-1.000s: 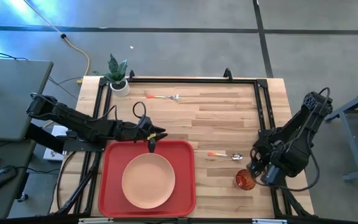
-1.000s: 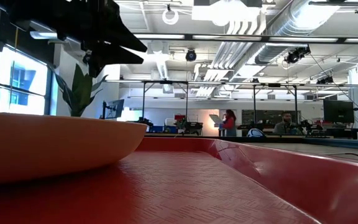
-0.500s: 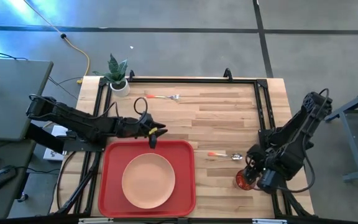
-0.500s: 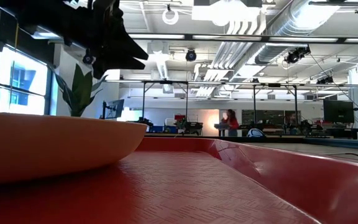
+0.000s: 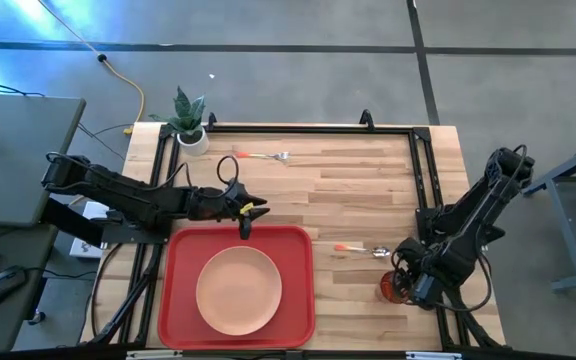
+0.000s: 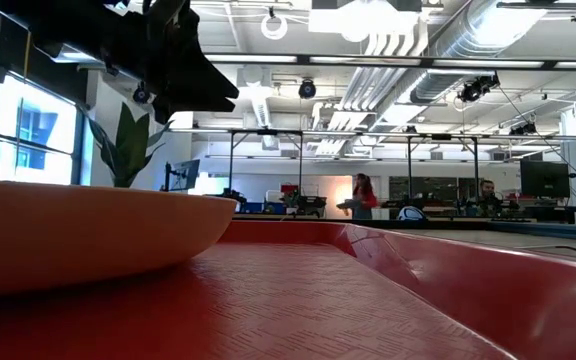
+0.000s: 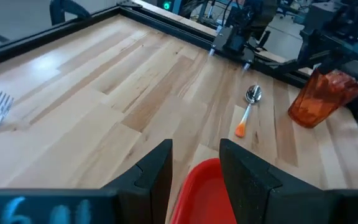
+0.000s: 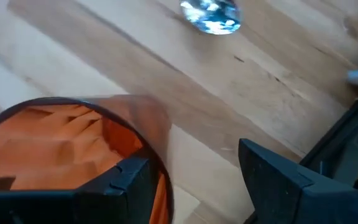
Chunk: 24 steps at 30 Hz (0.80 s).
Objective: Pick and place plate/cup/fork/spoon on tray
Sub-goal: Put the brown cup on the top right of the red tray
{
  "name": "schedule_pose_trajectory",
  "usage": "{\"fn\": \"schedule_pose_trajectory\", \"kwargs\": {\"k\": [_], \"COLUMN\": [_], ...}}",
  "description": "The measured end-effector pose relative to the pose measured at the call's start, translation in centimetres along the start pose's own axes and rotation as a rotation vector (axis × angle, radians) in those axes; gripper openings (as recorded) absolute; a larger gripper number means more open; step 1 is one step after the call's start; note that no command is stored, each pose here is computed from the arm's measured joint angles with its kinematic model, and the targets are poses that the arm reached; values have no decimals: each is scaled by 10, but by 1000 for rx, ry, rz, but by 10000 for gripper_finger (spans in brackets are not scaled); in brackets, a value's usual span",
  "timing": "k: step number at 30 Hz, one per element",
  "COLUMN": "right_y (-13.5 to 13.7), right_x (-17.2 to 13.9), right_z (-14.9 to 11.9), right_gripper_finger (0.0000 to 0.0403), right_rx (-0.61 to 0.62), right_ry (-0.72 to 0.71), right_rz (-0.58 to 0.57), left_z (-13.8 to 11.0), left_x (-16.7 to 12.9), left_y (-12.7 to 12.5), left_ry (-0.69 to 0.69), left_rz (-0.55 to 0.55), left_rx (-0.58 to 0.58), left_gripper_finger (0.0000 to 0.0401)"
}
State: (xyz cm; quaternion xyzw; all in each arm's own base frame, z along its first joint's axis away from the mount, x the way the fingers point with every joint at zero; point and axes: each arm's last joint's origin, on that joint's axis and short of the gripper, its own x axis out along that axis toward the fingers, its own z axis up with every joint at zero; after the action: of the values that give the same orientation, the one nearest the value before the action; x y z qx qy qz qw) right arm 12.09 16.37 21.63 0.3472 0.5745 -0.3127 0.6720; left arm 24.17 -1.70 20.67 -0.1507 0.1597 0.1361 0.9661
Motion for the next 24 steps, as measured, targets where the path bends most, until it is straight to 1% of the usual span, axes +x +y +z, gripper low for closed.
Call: {"fn": "schedule_pose_trajectory", "kwargs": {"k": [4,7,10,14,18,19,20,24], "right_y": [-2,-1,-1,0,5,7,9,17], "right_x": [3,3,3,4,4,4,4,5], "right_z": [3,5,7,10,12,13,15,22], "right_gripper_finger": [205,186,149,90,23,12,7,14], "right_rx": [72,115,166,219,257,264,270,303], "right_ry": [-14,-27,-32,-29,-10,-4,0,13], "right_rz": [-17,-14,-23,-21,16,33,51,103], "left_z": [1,3,6,10,14,15,15,16], "left_x": [1,2,4,6,7,7,8,8], "left_y": [4,9,15,24,31,32,33,36], "left_ry": [-6,-13,-23,-42,-66,-67,-68,-69], "left_rz": [21,45,69,104,130,135,140,143], "left_rx": [22,23,12,-6,-22,-25,-33,-65], "left_gripper_finger": [124,124,124,124,124,124,124,124]}}
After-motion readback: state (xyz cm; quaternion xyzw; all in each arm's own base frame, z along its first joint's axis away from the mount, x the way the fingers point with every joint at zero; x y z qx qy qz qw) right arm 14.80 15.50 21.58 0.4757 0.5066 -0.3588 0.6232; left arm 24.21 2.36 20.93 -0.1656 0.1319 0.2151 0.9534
